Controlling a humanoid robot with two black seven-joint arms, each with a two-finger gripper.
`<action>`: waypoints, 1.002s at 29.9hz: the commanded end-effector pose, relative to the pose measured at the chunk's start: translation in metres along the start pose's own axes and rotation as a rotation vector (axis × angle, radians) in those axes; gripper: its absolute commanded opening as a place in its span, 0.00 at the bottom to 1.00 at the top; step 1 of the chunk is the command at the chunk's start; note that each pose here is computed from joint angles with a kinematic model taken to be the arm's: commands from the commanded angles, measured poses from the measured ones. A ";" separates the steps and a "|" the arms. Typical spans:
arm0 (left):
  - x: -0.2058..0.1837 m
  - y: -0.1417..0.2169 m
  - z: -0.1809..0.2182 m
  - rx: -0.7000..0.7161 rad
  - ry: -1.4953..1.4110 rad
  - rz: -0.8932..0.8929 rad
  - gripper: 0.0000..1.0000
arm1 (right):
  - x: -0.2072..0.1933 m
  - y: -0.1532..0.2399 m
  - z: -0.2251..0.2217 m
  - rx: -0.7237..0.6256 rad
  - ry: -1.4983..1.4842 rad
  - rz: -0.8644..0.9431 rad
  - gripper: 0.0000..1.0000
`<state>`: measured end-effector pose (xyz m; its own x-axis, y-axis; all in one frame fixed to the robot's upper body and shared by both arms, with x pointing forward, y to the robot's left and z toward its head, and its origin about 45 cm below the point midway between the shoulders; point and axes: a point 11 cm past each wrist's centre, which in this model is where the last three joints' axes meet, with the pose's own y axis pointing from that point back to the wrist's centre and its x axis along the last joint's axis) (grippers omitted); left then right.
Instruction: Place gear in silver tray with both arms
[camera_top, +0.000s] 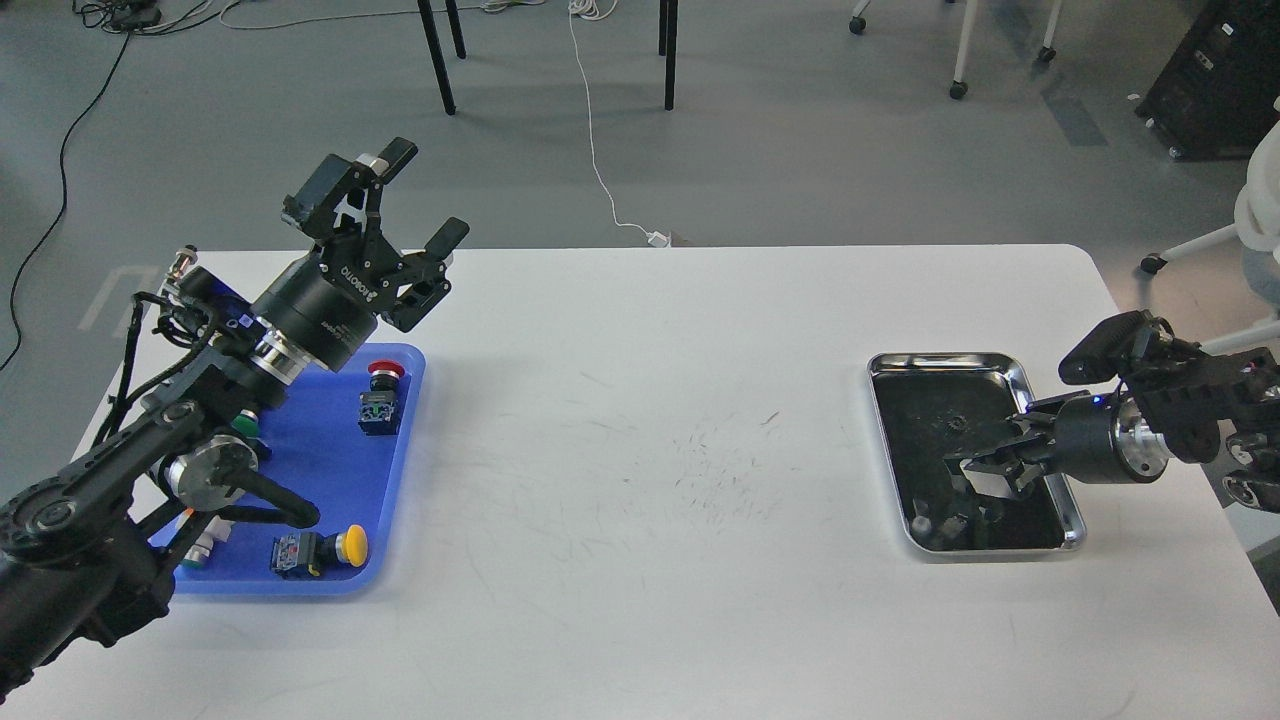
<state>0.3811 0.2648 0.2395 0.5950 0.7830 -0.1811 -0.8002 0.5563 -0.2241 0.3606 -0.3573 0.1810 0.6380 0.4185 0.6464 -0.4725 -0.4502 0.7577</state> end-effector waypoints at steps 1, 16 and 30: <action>0.001 0.001 0.001 -0.008 -0.006 0.009 0.98 | 0.036 -0.004 -0.008 0.028 -0.162 0.198 0.97; -0.002 0.014 -0.033 0.008 0.074 0.133 0.98 | 0.102 -0.031 -0.026 0.358 -1.526 0.958 0.97; -0.001 0.047 -0.067 0.091 0.184 0.241 0.98 | 0.092 -0.057 -0.064 0.458 -1.689 0.916 0.99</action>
